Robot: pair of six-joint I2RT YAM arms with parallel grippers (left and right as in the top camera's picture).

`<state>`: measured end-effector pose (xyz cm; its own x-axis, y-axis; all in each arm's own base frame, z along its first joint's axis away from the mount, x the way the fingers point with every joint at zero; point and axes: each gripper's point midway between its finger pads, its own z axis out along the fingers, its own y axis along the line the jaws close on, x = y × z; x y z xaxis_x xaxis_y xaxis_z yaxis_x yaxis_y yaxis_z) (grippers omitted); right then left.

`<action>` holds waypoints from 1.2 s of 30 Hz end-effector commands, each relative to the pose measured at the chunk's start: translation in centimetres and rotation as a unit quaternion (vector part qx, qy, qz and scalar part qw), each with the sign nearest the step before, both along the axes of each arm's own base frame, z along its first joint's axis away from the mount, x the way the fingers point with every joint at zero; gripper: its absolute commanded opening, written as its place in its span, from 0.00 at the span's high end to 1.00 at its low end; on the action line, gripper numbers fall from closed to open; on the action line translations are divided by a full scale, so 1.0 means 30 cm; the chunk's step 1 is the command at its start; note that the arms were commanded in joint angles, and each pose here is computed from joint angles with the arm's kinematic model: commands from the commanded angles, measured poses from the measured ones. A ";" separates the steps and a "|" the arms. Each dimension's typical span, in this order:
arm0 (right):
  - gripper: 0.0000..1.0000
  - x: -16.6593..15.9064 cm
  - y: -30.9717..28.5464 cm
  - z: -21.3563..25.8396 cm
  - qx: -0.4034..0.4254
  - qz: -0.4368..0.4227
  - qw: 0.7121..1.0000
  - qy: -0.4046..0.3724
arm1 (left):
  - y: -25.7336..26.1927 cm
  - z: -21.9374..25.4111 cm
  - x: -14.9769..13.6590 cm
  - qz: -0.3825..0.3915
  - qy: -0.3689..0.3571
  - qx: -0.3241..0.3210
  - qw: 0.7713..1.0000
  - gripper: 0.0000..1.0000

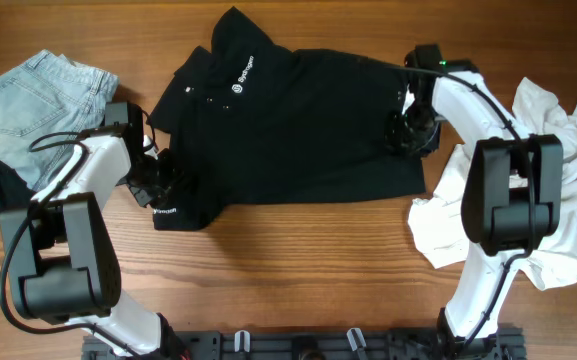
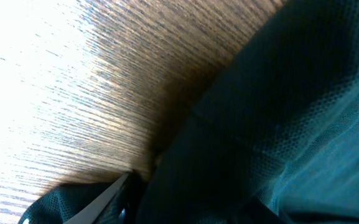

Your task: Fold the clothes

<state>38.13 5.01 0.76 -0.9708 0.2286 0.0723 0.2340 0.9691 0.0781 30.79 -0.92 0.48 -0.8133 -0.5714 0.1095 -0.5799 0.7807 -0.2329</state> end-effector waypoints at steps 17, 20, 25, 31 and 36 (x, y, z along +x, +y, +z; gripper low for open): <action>0.96 -0.082 -0.180 0.153 -0.042 -0.074 0.996 0.023 | 0.006 0.059 -0.033 -0.035 -0.003 0.004 0.999 0.50; 0.95 -0.103 -0.235 0.203 -0.056 -0.088 0.994 0.018 | 0.003 0.081 -0.057 -0.038 0.004 0.003 0.999 0.39; 0.96 -0.125 -0.241 0.228 -0.055 -0.078 0.995 0.021 | -0.013 0.087 -0.044 -0.047 -0.009 -0.010 0.999 0.36; 0.96 -0.134 -0.238 0.228 -0.052 -0.077 0.995 0.027 | -0.095 0.030 -0.073 -0.083 0.000 -0.019 0.996 0.39; 0.96 -0.145 -0.234 0.231 -0.049 -0.067 0.996 0.033 | -0.110 -0.011 -0.095 -0.098 0.001 -0.008 0.995 0.95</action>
<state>33.35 -1.71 6.60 -0.9127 0.3836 0.1409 0.3834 0.9231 -0.0299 28.51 -4.31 0.71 -0.9064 -0.4083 0.1079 -0.4222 0.8683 -0.2603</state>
